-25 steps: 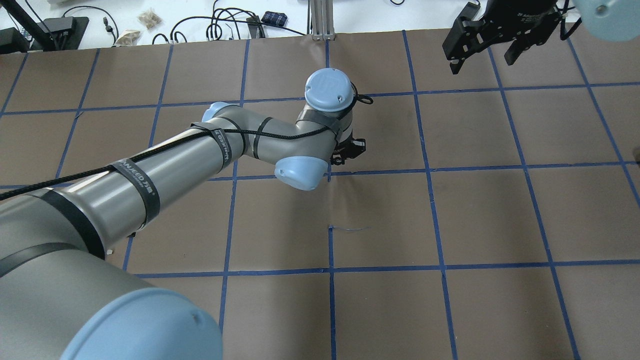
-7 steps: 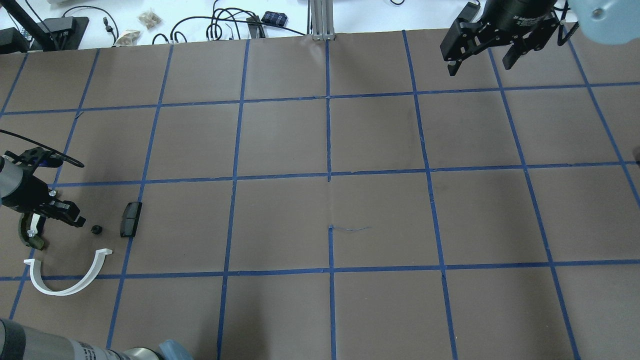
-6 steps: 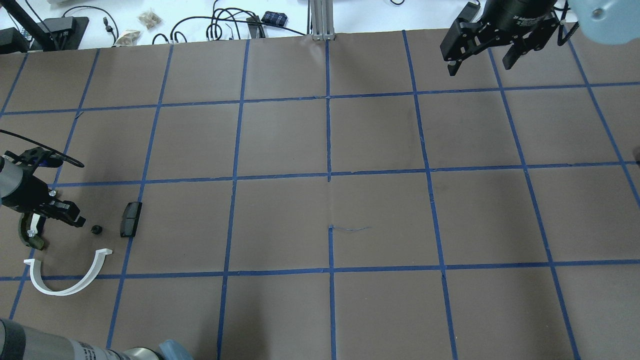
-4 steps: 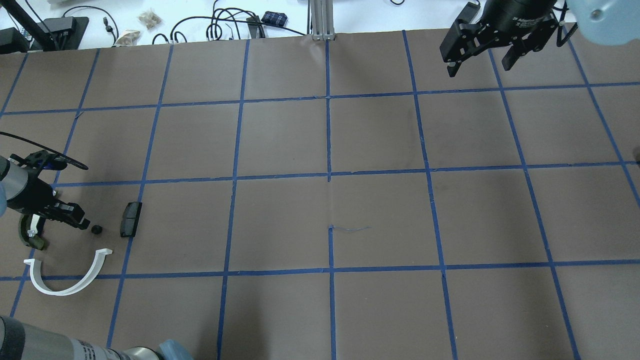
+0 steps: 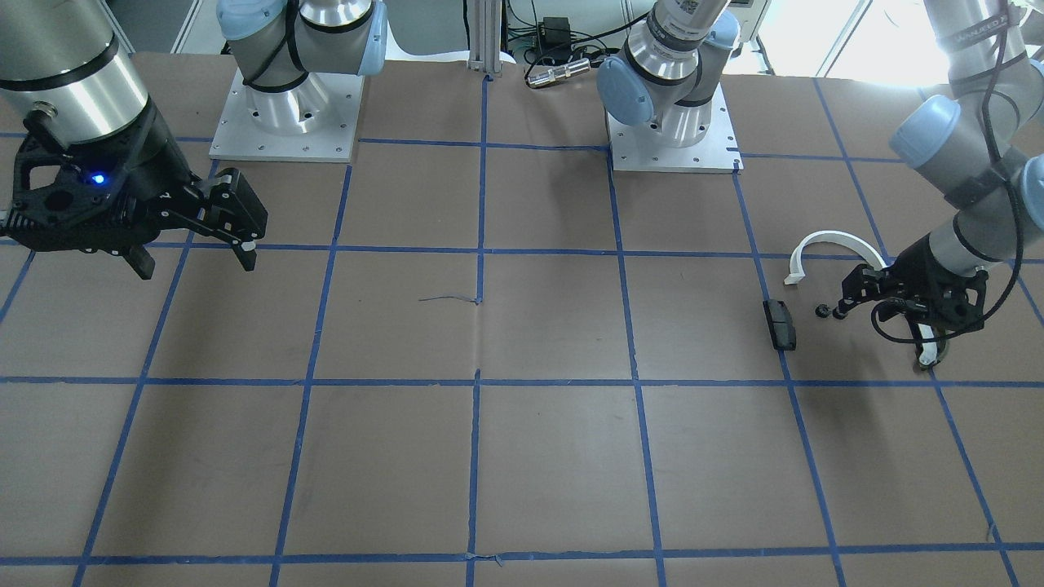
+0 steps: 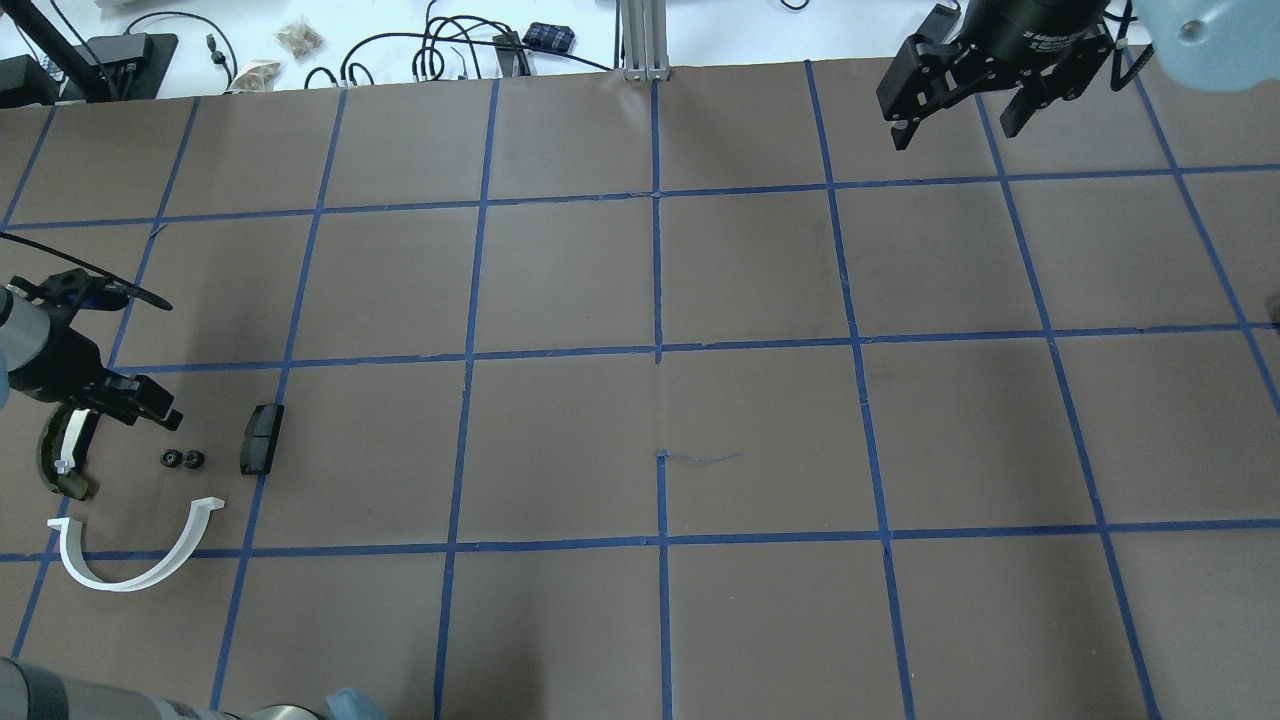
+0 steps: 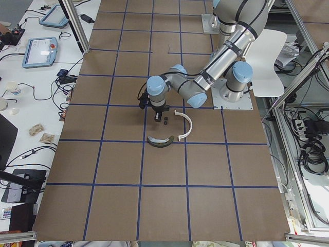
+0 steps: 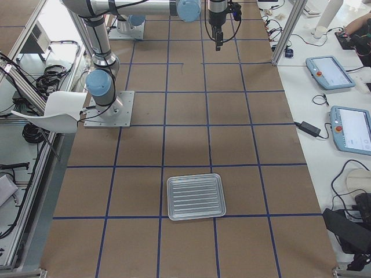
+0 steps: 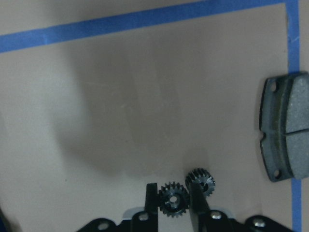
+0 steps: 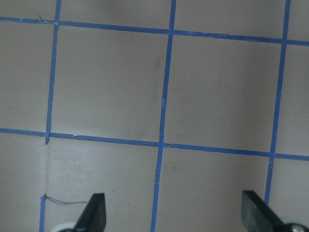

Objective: Place bearing gear from tray to pile

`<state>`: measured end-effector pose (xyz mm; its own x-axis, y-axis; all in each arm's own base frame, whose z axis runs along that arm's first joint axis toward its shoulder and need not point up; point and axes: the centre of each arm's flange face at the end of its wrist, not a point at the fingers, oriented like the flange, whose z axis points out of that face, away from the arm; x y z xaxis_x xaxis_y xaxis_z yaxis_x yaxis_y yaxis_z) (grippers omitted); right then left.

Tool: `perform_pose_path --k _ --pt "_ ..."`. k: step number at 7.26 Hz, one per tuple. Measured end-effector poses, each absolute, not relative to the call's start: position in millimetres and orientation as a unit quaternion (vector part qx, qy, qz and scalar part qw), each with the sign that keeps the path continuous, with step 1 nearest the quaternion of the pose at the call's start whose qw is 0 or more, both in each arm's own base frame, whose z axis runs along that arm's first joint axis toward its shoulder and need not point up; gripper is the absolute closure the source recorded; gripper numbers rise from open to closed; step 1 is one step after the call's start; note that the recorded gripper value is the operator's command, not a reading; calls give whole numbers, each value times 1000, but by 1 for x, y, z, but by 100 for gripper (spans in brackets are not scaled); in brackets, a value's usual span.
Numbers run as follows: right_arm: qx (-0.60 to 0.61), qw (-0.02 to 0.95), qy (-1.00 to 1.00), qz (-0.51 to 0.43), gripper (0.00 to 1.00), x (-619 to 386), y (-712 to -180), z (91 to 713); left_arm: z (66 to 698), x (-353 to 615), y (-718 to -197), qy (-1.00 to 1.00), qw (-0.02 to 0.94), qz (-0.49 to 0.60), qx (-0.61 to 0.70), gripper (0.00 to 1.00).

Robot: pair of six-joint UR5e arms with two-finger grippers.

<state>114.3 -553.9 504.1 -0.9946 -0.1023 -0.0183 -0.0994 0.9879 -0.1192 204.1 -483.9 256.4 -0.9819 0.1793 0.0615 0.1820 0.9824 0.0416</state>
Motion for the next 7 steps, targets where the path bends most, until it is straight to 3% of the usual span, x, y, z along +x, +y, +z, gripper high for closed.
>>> perform_pose_path --k 1,5,6,7 --pt "-51 12 997 -60 0 114 -554 504 294 175 -493 -995 9 -18 -95 30" --pt "-52 11 997 -61 0 114 -554 505 479 -15 -519 -999 -42 12 -32 15" --pt "-52 10 997 -61 0 114 -554 505 509 -58 -511 -999 -35 21 -23 8" --pt "-52 9 997 -60 0 114 -554 505 522 -84 -503 -999 -21 21 -24 8"
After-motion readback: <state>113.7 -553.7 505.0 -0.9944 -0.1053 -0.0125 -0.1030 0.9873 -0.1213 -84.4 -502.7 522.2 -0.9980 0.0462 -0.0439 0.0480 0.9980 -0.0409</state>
